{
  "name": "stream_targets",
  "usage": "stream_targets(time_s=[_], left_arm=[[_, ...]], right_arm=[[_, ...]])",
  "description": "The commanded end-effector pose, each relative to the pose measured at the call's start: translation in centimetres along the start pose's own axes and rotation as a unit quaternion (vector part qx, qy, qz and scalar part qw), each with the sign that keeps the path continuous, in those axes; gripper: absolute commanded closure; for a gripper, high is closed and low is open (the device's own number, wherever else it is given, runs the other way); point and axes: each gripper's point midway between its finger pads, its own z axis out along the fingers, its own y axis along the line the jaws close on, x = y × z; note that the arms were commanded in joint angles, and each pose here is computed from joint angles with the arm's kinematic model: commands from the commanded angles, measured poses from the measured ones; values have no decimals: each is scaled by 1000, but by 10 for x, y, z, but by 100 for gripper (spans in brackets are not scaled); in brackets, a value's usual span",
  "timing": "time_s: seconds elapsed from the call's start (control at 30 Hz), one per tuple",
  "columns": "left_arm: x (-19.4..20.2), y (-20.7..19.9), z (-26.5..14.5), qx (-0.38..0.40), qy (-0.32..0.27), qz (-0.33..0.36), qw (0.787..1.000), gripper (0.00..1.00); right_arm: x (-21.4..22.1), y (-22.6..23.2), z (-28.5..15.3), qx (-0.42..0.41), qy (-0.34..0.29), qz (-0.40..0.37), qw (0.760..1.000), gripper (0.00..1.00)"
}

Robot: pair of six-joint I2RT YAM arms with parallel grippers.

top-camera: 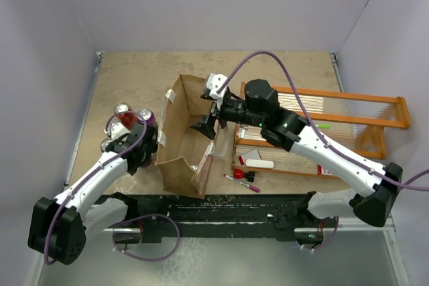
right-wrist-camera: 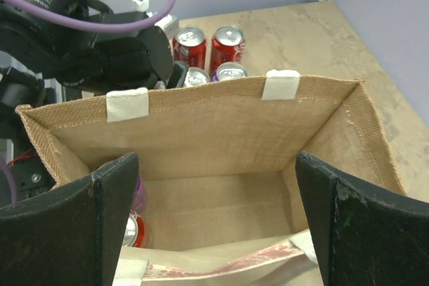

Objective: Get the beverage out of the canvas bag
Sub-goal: Place the drink at the center of the board, then adjust the canvas bag at the center of the board.

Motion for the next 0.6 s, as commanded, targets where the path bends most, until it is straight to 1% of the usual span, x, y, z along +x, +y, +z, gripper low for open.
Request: stream_targets(time_s=[0.0, 0.17, 0.3, 0.47, 0.57], left_arm=[[-2, -6, -13, 24, 14, -8, 1000, 0], [-10, -9, -40, 54, 25, -10, 998, 1], [-15, 1, -68, 78, 34, -13, 996, 1], [-36, 2, -118, 156, 18, -8, 988, 1], [-42, -3, -148, 208, 23, -6, 978, 1]], right_arm=[[-12, 7, 4, -37, 7, -13, 999, 1], [8, 8, 9, -47, 50, -13, 998, 2], [32, 13, 13, -66, 91, -13, 994, 4], [37, 19, 21, -82, 113, -16, 990, 5], [38, 30, 29, -93, 133, -28, 986, 6]])
